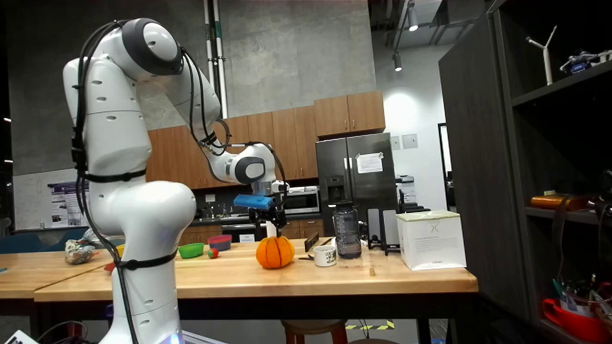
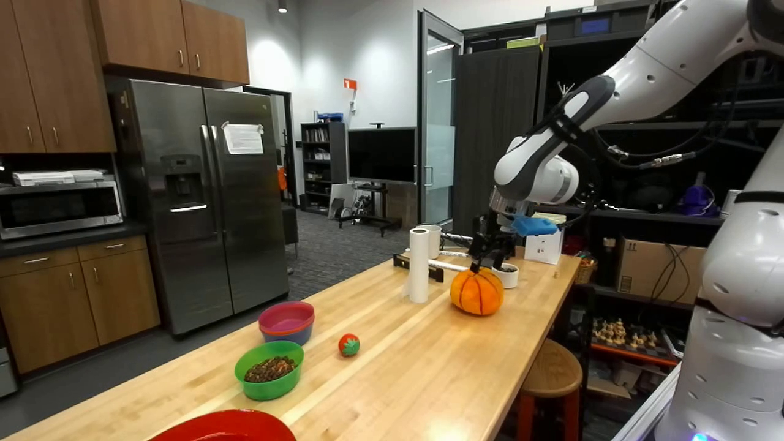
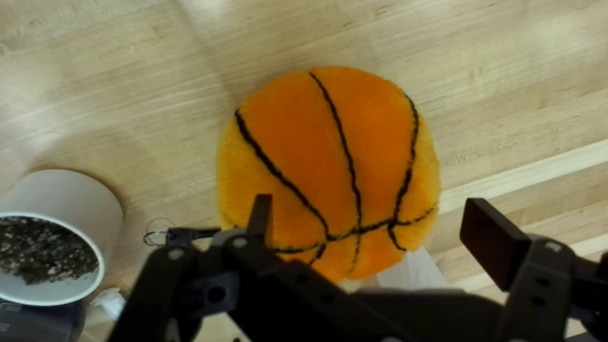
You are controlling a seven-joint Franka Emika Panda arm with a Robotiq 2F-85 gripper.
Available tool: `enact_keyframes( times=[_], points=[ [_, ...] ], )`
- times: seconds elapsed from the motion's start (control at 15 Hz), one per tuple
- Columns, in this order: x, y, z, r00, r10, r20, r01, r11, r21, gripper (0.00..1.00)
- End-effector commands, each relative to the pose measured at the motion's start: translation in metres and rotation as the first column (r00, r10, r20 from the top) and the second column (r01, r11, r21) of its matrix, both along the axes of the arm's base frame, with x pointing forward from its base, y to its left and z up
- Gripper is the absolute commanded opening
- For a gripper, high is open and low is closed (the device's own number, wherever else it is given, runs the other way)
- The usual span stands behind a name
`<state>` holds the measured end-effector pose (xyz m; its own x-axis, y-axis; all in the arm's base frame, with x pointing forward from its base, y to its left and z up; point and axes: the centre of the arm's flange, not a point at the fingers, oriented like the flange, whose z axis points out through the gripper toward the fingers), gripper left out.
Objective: Move the orange plush toy to the left.
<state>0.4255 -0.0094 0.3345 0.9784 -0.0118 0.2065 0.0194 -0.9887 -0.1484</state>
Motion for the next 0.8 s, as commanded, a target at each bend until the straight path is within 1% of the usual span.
enact_keyframes(
  times=[0.0, 0.13, 0.2, 0.27, 0.33, 0.47, 0.53, 0.67, 0.73],
  points=[
    [0.019, -0.001, -0.015, 1.000, 0.006, -0.001, -0.007, 1.000, -0.030, 1.00],
    [0.022, -0.001, -0.023, 1.000, 0.006, -0.014, -0.007, 0.999, -0.038, 1.00],
    [0.023, 0.001, -0.027, 1.000, 0.006, -0.021, -0.007, 0.999, -0.042, 0.75],
    [0.024, 0.002, -0.030, 1.000, 0.008, -0.027, -0.010, 0.999, -0.046, 0.74],
    [0.024, 0.004, -0.032, 0.999, 0.011, -0.033, -0.012, 0.999, -0.050, 0.69],
    [0.023, 0.007, -0.035, 0.999, 0.021, -0.044, -0.023, 0.998, -0.052, 0.53],
    [0.022, 0.008, -0.035, 0.999, 0.026, -0.048, -0.028, 0.998, -0.053, 0.44],
    [0.020, 0.012, -0.032, 0.998, 0.036, -0.055, -0.038, 0.998, -0.047, 0.29],
    [0.018, 0.015, -0.028, 0.998, 0.045, -0.053, -0.047, 0.998, -0.041, 0.23]
  ],
)
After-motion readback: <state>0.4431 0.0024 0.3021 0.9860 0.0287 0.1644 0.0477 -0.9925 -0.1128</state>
